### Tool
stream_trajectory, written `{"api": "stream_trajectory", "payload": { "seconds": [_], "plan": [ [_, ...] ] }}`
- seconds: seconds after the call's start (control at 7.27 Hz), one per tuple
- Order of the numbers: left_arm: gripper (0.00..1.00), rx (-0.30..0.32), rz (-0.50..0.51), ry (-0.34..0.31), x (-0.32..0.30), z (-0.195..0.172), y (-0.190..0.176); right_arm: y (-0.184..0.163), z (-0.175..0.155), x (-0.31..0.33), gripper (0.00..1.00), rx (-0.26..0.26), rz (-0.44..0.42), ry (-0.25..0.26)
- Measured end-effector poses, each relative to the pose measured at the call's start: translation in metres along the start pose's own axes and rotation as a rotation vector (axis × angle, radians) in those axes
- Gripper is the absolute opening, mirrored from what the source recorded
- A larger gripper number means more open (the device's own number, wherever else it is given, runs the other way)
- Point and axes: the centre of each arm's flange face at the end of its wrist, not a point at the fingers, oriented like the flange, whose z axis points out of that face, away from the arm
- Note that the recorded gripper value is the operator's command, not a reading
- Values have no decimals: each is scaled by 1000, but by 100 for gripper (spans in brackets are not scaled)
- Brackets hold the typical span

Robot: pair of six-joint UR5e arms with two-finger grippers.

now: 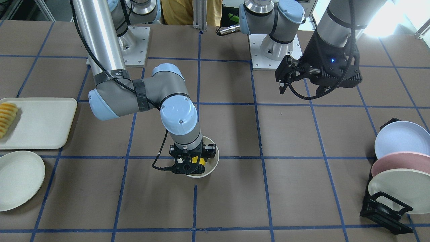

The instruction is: Place bowl and put lemon in it

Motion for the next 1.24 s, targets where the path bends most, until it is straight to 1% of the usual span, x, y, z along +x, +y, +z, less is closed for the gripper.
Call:
{"api": "stream_trajectory", "payload": {
  "seconds": [0.14, 0.41, 0.55, 0.83, 0.96, 1.24],
  "plan": [
    [100, 0, 1, 2, 1, 0, 0, -1, 6, 0, 100, -6, 2, -3],
    [100, -3, 1, 5, 2, 2, 1, 0, 8, 1, 100, -8, 7, 3],
    [100, -3, 1, 5, 3, 1, 1, 0, -1, 1, 100, 6, 7, 6],
    [100, -2, 0, 5, 3, 1, 2, 6, -48, 9, 100, 43, 14, 8],
    [100, -2, 0, 3, 2, 1, 2, 6, -75, 26, 100, 45, 40, 10],
    [100, -1, 2, 0, 2, 1, 3, 0, -131, 93, 100, 43, 133, 17]
  ]
}}
